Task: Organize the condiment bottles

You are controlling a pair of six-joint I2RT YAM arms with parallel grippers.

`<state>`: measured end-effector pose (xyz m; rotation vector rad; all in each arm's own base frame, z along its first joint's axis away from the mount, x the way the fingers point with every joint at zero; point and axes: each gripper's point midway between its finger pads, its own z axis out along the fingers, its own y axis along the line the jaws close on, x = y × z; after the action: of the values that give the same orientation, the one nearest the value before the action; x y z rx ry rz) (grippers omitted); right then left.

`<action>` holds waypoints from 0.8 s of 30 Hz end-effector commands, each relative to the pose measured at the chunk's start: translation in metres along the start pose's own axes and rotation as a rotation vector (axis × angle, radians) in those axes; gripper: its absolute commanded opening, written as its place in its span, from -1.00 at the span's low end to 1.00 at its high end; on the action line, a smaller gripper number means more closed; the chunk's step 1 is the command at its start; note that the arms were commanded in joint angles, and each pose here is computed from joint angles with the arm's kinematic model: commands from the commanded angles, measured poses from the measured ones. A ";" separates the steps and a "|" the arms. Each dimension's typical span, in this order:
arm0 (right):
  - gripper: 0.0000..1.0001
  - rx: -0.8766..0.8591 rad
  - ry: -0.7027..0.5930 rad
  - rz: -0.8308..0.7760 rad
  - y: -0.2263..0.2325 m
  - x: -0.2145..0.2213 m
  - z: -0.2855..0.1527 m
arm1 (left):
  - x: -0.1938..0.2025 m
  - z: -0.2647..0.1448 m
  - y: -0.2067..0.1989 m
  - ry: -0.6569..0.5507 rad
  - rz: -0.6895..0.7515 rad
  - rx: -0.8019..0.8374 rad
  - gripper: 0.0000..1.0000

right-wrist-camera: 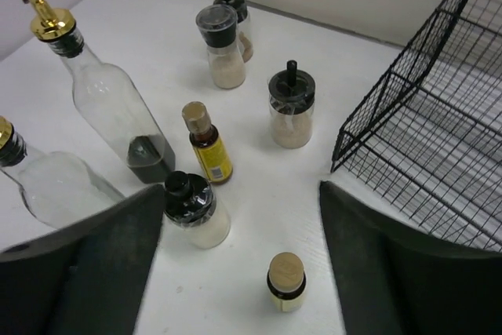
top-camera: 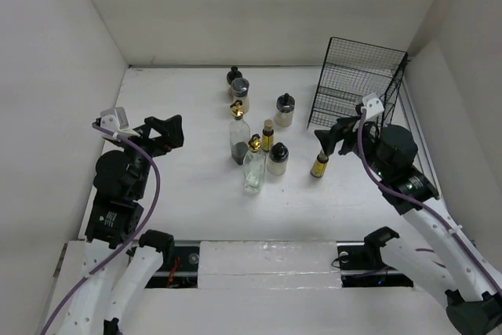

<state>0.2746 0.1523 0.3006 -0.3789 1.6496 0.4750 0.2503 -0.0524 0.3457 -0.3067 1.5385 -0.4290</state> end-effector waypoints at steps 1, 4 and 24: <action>0.50 -0.035 -0.093 -0.035 0.011 -0.025 -0.009 | -0.031 -0.004 -0.023 -0.071 -0.008 0.081 0.98; -0.98 -0.088 -0.097 -0.078 0.023 -0.028 -0.013 | -0.038 0.001 -0.035 -0.085 -0.022 0.126 0.63; 0.74 -0.539 0.050 -0.171 0.142 0.026 0.038 | 0.013 0.039 -0.011 0.048 -0.071 0.026 0.53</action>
<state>0.2356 0.2633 0.2389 -0.8448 1.6933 0.7387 0.2845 -0.0690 0.3283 -0.3325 1.6141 -0.4870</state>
